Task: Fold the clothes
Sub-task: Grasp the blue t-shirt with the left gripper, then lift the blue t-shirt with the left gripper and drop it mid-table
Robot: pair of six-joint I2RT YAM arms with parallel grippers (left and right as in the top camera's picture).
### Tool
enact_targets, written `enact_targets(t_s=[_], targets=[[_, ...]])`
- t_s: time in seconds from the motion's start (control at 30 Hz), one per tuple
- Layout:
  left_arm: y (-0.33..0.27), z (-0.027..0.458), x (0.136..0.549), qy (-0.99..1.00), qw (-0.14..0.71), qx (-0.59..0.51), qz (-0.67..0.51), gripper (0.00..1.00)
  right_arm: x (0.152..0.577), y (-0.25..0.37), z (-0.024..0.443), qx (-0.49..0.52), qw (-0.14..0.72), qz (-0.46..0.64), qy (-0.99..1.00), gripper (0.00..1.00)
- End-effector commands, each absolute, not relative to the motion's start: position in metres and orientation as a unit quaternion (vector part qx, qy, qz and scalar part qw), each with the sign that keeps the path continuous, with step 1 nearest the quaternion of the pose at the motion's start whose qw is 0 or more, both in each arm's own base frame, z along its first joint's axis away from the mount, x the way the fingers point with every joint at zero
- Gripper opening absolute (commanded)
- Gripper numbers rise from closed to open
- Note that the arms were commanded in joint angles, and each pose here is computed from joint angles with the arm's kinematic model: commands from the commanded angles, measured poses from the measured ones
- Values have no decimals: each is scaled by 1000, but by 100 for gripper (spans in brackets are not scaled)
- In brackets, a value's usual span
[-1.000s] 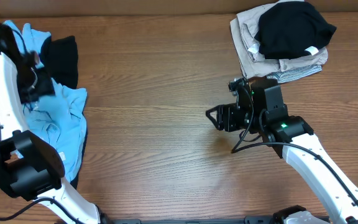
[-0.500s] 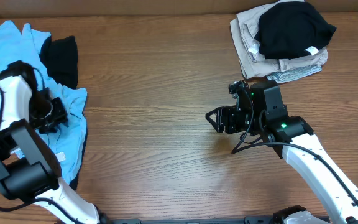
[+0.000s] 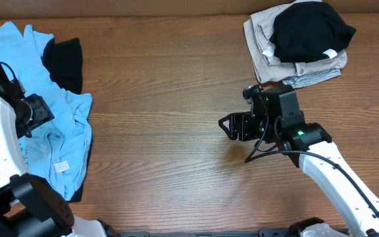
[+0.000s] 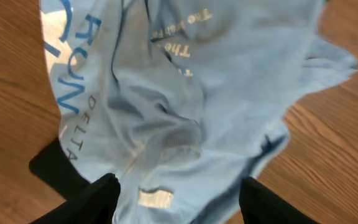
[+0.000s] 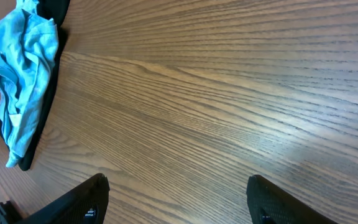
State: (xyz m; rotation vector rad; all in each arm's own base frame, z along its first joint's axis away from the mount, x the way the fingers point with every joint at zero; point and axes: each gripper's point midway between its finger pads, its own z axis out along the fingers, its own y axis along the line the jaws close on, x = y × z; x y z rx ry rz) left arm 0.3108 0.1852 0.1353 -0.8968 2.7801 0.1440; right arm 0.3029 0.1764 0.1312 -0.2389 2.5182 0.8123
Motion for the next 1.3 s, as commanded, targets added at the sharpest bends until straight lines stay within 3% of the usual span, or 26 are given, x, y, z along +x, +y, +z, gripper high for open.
enact_targets(t_s=[0.0,0.33,0.4,0.43,0.5,0.57,0.77,0.9,1.27], targets=[[186,95,299,948,67,-304,59,66,307,177,139,-89,251,295,918,75],[185,61,309,948,93,-299,58,60,306,177,138,-88,246,293,919,75],[185,59,308,948,93,-300,58,44,306,177,138,-88,246,294,919,75],[185,59,308,948,93,-300,58,25,306,177,138,-88,246,294,919,75],[182,59,310,948,96,-299,50,9,306,177,138,-88,246,294,919,75],[180,59,314,949,103,-297,39,4,306,177,138,-88,247,294,919,75],[157,71,325,954,110,-278,-32,4,308,176,139,-88,251,291,919,73],[142,119,342,960,129,-237,-73,4,308,176,144,-89,256,293,917,69],[38,358,376,938,333,-25,-94,4,301,174,232,-104,325,307,888,68]])
